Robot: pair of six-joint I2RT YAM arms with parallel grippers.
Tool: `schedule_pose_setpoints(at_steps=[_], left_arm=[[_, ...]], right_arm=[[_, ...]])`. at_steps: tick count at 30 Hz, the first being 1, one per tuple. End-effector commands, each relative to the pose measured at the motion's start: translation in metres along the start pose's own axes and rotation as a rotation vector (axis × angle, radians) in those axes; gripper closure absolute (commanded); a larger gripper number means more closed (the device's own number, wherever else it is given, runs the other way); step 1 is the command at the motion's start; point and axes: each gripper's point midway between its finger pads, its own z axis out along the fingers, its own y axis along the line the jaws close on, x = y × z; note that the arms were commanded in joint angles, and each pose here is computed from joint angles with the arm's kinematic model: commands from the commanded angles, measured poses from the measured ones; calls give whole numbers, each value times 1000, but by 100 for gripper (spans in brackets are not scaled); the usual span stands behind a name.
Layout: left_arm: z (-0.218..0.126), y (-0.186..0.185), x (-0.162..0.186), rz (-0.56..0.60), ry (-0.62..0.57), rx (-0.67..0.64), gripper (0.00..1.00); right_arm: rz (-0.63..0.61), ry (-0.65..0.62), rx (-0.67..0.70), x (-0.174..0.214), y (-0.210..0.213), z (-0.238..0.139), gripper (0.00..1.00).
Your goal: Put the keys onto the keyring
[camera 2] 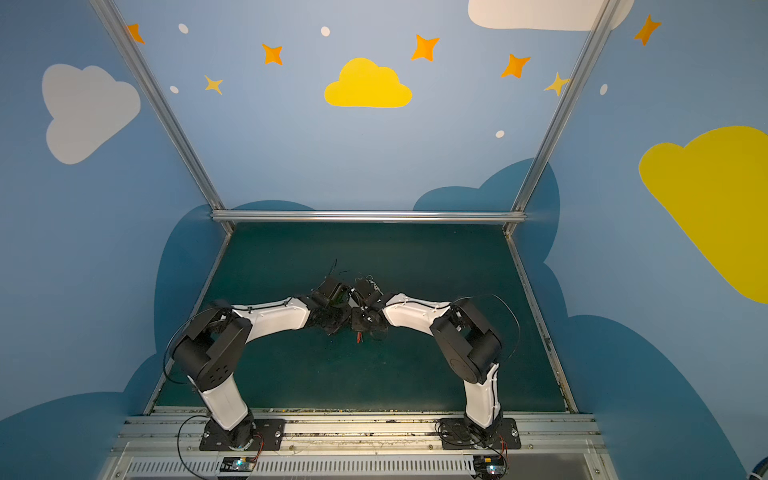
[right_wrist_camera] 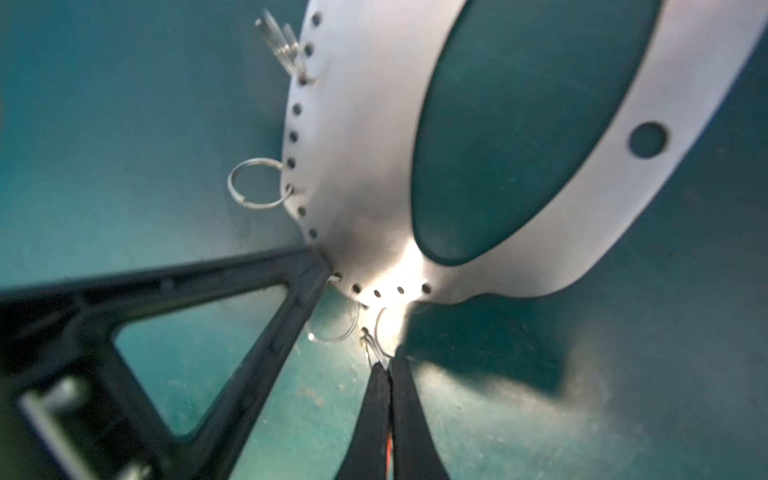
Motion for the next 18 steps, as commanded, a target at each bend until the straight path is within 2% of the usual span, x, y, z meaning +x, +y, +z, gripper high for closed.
schedule_pose_setpoints(at_steps=[1,8,18], left_arm=[[-7,1,-1,-41,-34,35,96],[-4,5,0,-79,-26,53,96],[-7,3,-3,-71,-42,59,96]], right_arm=[[82,-40,9,-5,-20,2,100],[111,-51,6,-3,-30,3,100],[41,-5,-10,1,-12,6,100]])
